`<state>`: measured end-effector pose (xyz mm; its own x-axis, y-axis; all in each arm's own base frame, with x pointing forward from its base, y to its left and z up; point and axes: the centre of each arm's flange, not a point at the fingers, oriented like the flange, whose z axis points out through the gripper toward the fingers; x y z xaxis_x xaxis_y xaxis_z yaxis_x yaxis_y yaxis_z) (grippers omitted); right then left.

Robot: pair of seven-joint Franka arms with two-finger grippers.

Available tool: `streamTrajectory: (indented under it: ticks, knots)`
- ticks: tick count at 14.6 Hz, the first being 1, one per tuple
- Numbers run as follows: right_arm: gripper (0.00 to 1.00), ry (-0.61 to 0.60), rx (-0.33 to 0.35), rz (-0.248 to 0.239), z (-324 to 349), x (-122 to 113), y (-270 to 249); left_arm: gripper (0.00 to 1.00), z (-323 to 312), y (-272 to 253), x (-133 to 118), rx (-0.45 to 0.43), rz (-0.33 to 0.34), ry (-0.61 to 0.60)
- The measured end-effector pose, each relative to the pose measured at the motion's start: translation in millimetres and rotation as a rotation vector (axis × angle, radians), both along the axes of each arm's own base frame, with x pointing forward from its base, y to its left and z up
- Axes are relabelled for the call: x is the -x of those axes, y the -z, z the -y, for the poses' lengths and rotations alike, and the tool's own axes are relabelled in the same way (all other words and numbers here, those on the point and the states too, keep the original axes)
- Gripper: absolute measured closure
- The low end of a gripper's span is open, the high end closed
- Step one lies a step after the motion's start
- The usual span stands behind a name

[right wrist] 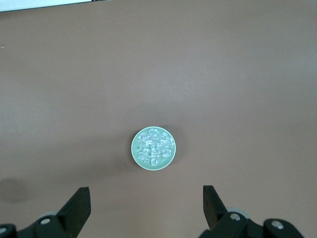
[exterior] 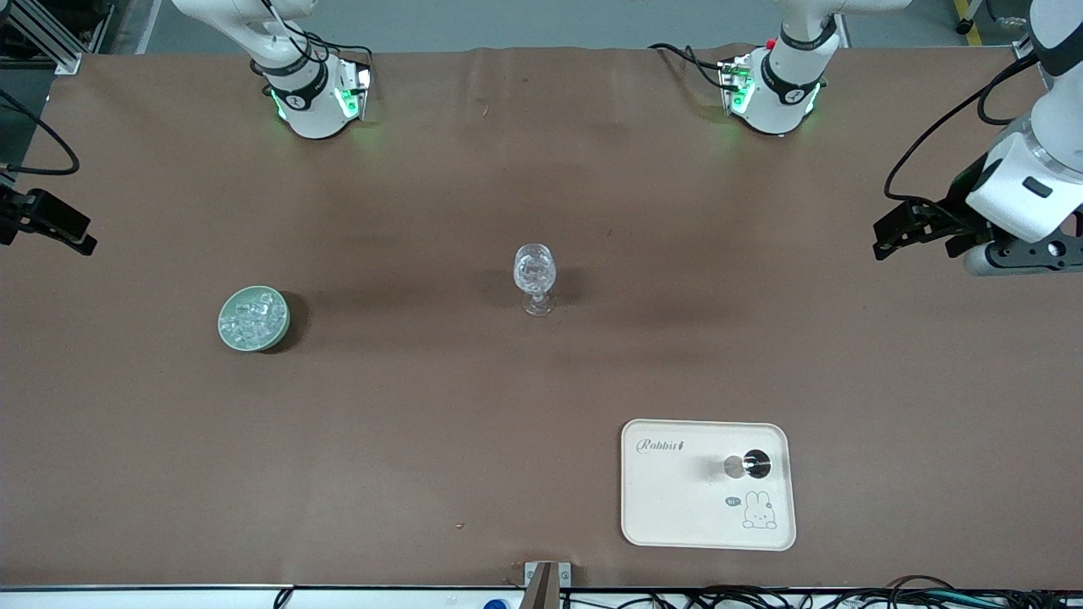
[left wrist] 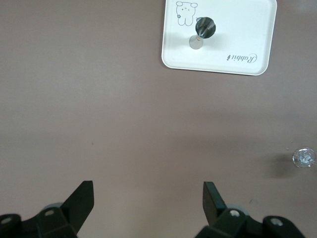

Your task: Pour wine and add ice with both arms

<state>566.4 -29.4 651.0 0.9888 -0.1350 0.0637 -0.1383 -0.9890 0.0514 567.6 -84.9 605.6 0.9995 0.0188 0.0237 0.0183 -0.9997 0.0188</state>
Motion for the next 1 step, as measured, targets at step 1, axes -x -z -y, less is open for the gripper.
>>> streamTrajectory:
  ticks: [1]
  knots:
    - [0.0,0.0,0.0,-0.001,0.0,0.1,0.1,0.03,1.1,-1.1,1.0,0.0,0.001,0.002]
